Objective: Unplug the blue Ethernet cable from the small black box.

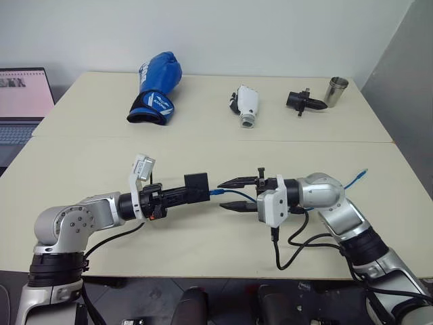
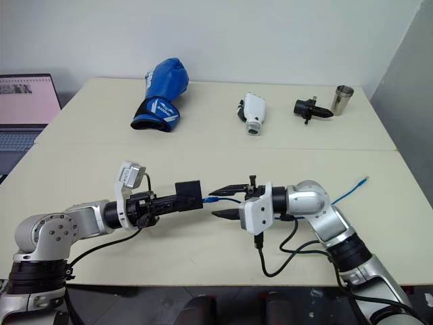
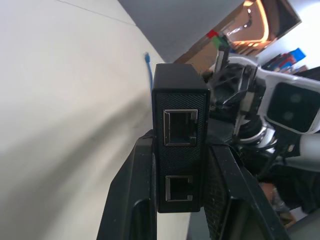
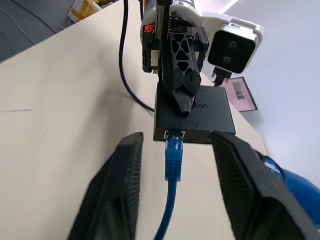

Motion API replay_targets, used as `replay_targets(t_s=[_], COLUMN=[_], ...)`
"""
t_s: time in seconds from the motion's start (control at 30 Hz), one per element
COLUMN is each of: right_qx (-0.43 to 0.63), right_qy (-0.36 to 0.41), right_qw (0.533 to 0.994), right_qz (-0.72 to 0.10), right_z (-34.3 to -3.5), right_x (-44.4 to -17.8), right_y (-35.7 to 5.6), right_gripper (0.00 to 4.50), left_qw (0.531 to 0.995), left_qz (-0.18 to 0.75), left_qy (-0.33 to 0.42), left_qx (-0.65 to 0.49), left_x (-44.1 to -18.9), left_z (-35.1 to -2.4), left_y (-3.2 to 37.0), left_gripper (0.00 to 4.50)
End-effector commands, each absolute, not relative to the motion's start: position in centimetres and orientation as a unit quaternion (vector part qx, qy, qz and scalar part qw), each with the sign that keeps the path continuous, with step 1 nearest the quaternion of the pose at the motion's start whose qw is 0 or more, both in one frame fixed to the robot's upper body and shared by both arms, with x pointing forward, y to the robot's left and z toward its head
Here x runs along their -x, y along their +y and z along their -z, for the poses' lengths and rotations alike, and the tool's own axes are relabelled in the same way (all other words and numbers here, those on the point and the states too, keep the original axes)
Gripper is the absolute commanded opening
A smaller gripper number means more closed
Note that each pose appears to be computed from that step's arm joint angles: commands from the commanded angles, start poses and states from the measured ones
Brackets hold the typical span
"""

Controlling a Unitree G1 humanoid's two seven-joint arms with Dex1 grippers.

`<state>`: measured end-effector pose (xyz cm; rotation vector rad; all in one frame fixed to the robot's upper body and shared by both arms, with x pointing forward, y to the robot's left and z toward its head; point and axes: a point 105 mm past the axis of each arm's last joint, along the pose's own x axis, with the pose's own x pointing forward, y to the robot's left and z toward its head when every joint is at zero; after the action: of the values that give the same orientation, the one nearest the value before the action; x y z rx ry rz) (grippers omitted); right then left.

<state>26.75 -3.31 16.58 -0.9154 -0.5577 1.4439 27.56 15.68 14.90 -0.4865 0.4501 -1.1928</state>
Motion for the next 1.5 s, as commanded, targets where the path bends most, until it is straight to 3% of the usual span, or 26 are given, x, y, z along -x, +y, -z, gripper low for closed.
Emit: replay_targets(t_s=[0.03, 0.17, 0.37, 0.83, 1.5], right_qx=[0.313, 0.17, 0.075, -0.022, -0.03], right_qy=[-0.191, -0.087, 0.017, 0.084, 0.107], right_qw=[0.665, 0.746, 0.763, 0.753, 0.743], right_qz=[-0.65, -0.638, -0.642, -0.652, -0.661], right_z=[-18.6, -18.9, -17.7, -17.5, -17.0], right_x=[-25.2, -26.1, -26.4, -27.9, -28.4], right_y=[-4.5, -4.5, -3.7, -1.6, -1.1], right_gripper=[2.85, 2.85, 2.85, 2.85, 2.85], left_qw=[0.781, 0.773, 0.76, 0.757, 0.758], left_qz=[0.58, 0.609, 0.634, 0.639, 0.639], left_qy=[0.179, 0.151, 0.134, 0.129, 0.126], left_qx=[0.15, 0.089, 0.049, 0.039, 0.038], left_x=[-27.5, -27.6, -27.7, -27.5, -27.6], left_z=[-15.6, -16.2, -17.4, -17.7, -17.6], left_y=[15.7, 15.5, 15.2, 15.4, 15.2], left_gripper=[0.78, 0.78, 0.78, 0.78, 0.78])
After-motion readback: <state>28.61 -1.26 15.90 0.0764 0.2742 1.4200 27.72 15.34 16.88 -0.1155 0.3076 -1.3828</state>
